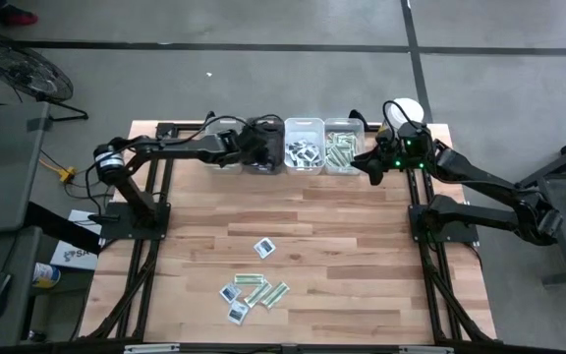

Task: Pick & Place First Aid Supplies
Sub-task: Put the black towelette pack into the white bin

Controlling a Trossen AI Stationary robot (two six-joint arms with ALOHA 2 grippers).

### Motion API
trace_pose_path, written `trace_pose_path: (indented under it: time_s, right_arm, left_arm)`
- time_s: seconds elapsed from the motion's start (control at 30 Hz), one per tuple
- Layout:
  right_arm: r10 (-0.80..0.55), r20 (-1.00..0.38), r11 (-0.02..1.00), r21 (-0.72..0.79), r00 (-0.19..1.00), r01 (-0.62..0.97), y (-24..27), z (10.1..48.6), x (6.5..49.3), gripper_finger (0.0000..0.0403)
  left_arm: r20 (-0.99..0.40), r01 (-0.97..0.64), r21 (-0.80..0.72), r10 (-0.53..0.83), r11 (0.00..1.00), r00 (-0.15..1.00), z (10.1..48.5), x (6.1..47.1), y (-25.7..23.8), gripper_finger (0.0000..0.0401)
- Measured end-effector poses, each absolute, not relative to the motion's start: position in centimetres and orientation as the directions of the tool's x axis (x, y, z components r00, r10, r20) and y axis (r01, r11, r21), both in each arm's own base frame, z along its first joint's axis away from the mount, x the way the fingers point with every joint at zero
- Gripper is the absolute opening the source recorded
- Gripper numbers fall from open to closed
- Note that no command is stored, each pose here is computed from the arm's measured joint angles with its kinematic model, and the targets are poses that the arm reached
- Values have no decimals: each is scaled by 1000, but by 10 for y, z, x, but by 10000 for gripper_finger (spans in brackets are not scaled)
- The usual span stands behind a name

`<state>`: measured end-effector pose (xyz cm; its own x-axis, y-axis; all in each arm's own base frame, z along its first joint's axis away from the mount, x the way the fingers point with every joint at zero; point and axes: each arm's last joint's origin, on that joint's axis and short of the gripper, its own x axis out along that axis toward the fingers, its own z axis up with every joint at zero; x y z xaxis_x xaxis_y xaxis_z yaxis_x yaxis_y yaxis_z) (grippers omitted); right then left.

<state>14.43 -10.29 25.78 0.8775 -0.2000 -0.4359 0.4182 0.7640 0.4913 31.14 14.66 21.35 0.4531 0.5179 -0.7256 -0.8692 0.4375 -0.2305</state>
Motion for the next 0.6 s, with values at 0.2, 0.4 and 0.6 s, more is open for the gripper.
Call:
trace_pose_path:
  time_s: [0.2,0.4,0.6]
  right_arm:
    - [-196,-435,769,488,879,413,-103,258,144,156]
    - [-196,-435,777,477,879,410,-103,258,144,156]
    - [-195,-437,784,468,878,407,-103,258,144,156]
  left_arm:
    - [-742,-653,-139,358,745,567,225,314,125,111]
    - [-804,-447,-135,165,884,570,227,313,89,111]
    - [-836,-309,-211,-8,927,549,224,316,51,111]
